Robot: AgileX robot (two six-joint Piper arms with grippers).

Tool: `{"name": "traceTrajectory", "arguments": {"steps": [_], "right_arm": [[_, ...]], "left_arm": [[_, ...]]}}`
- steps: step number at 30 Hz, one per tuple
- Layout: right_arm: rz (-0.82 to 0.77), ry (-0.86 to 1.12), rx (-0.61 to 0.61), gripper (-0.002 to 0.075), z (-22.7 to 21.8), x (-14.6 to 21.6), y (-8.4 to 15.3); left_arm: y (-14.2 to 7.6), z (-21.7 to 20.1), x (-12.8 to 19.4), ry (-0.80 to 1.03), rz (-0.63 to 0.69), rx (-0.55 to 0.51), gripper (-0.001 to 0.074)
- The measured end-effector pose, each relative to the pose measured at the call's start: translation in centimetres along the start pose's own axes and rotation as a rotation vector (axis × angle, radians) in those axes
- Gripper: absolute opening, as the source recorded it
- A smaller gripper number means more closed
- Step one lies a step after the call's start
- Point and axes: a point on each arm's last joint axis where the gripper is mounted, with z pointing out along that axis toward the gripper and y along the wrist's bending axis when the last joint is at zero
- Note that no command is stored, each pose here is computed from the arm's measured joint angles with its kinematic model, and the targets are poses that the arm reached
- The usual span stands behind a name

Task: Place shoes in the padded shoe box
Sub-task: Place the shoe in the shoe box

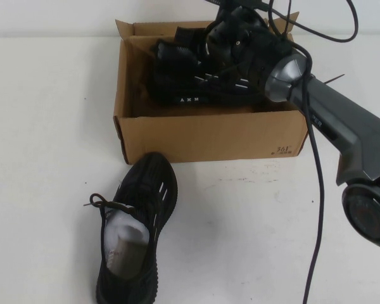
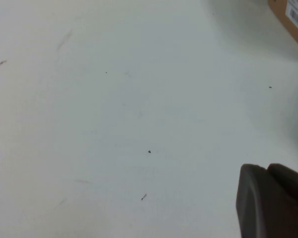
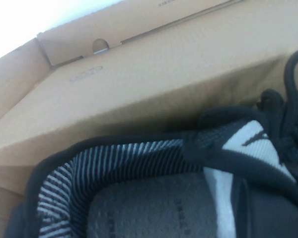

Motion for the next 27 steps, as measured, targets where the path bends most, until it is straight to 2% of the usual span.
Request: {"name": "traceTrajectory", "arguments": {"steps": [10, 13, 17, 20, 27], "right_arm": [[-0.088, -0.003, 0.037, 0.0008, 0.0, 0.0, -0.3], [-0.085, 0.016, 0.066, 0.0113, 0.0, 0.1, -0.6], [-0.085, 0.020, 0.073, 0.0344, 0.0, 0.1, -0.7], [-0.083, 0.012, 0.069, 0.0470, -0.2, -0.1, -0.6], [-0.070, -0.008, 0.037, 0.0477, -1.6, -1.4, 0.1]], "left_arm": [[0.0, 0.0, 0.0, 0.000, 0.000, 0.000, -0.0004], [0.0, 0.0, 0.0, 0.000, 0.000, 0.000, -0.0004], [0.0, 0.0, 0.0, 0.000, 0.000, 0.000, -0.0004], [0.0, 0.0, 0.0, 0.000, 0.000, 0.000, -0.0004], [0.0, 0.0, 0.0, 0.000, 0.000, 0.000, -0.0004]]}}
